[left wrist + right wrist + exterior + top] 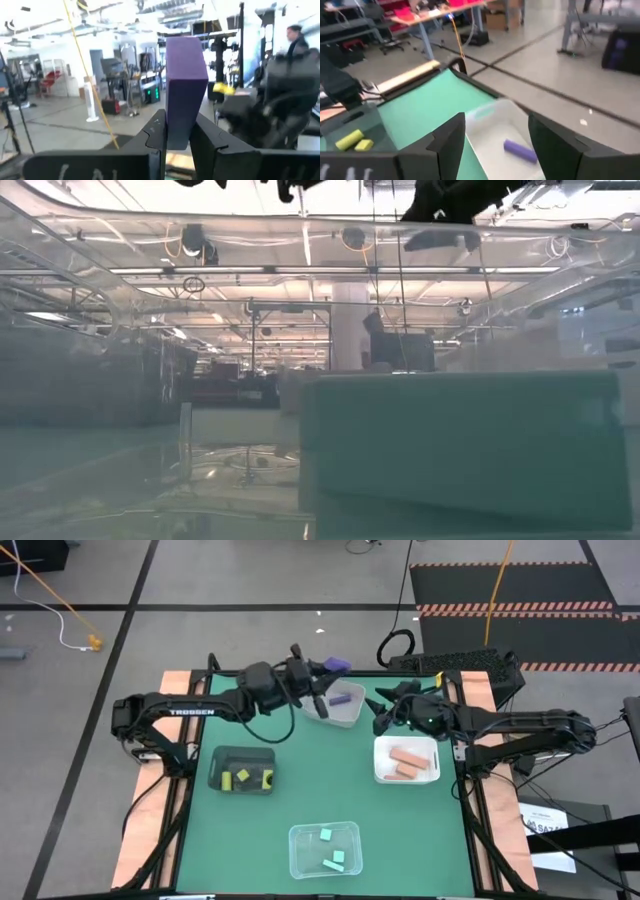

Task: Sort & place blocks by color
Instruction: Put the bottom violet block into the grey bin

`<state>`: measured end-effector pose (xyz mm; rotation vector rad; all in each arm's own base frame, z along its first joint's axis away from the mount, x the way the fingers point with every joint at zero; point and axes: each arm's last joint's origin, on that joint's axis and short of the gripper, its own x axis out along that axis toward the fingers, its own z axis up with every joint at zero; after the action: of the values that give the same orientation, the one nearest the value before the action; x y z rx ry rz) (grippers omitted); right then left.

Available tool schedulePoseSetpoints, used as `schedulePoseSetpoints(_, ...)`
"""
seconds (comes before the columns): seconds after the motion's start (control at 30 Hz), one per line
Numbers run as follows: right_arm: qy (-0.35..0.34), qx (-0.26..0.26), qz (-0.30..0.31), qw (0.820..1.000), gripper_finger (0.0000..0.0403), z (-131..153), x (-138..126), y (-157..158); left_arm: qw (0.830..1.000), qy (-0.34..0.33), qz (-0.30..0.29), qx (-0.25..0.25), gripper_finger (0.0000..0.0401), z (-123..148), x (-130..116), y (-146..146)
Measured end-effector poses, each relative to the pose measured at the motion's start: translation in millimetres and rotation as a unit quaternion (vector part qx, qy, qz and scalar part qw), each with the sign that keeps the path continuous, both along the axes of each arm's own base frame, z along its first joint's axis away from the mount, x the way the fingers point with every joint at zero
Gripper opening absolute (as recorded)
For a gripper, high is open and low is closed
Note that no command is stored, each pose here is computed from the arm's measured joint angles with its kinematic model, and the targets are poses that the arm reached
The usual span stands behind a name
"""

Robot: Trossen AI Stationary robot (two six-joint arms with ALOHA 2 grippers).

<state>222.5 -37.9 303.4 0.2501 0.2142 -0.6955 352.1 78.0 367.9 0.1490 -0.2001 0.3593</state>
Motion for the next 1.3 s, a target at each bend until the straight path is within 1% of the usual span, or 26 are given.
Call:
schedulePoseSetpoints(0.13, 0.017, 0.026, -0.015, 0.999, 0.0206, -8.1, 0.7, -2.7, 1.000, -0.007, -0.003, 0.008, 0.0054, 6.1, -6.5, 5.8)
schedulePoseSetpoints(0.23, 0.029, 0.030, -0.024, 0.999, 0.0206, -12.1, 2.3, -6.2, 1.000, -0.012, -0.011, 0.016, 0.0054, 9.9, -10.2, 9.8)
schedulePoseSetpoints(0.3, 0.031, 0.030, -0.032, 0.999, 0.0206, -13.6, 3.4, -9.4, 1.000, -0.002, -0.019, 0.015, 0.0054, 9.5, -11.9, 11.8)
schedulePoseSetpoints(0.4, 0.036, 0.019, -0.067, 0.997, 0.0206, -15.0, 3.0, -14.9, 0.999, 0.035, -0.018, 0.003, 0.0054, 2.9, -12.7, 17.4)
schedulePoseSetpoints(0.5, 0.038, 0.008, -0.104, 0.994, 0.0205, -15.2, 1.2, -21.0, 0.994, 0.101, -0.008, -0.031, 0.0055, -11.6, -13.5, 26.2)
schedulePoseSetpoints(0.6, 0.037, 0.006, -0.123, 0.992, 0.0205, -15.1, -0.7, -27.2, 0.984, 0.166, 0.007, -0.063, 0.0060, -28.7, -14.5, 36.2)
schedulePoseSetpoints(0.67, 0.037, 0.007, -0.131, 0.991, 0.0205, -15.1, -1.9, -30.9, 0.973, 0.212, 0.019, -0.086, 0.0059, -41.8, -15.7, 43.9)
schedulePoseSetpoints(0.83, 0.038, 0.007, -0.147, 0.988, 0.0205, -15.2, -4.1, -37.7, 0.950, 0.275, 0.048, -0.142, 0.0058, -73.2, -13.2, 65.1)
schedulePoseSetpoints(1.0, 0.028, 0.024, -0.170, 0.985, 0.0205, -16.5, -7.3, -44.6, 0.930, 0.291, 0.061, -0.214, 0.0059, -106.0, -2.8, 81.4)
schedulePoseSetpoints(1.1, 0.044, 0.042, -0.196, 0.979, 0.0205, -21.7, -13.2, -51.6, 0.918, 0.299, 0.067, -0.251, 0.0060, -125.1, 3.1, 87.2)
schedulePoseSetpoints(1.2, 0.066, 0.075, -0.236, 0.967, 0.0205, -29.9, -23.0, -60.4, 0.906, 0.304, 0.077, -0.285, 0.0060, -141.1, 7.0, 92.3)
schedulePoseSetpoints(1.3, 0.093, 0.108, -0.280, 0.949, 0.0205, -38.3, -35.1, -68.6, 0.893, 0.301, 0.092, -0.321, 0.0061, -153.5, 8.0, 99.0)
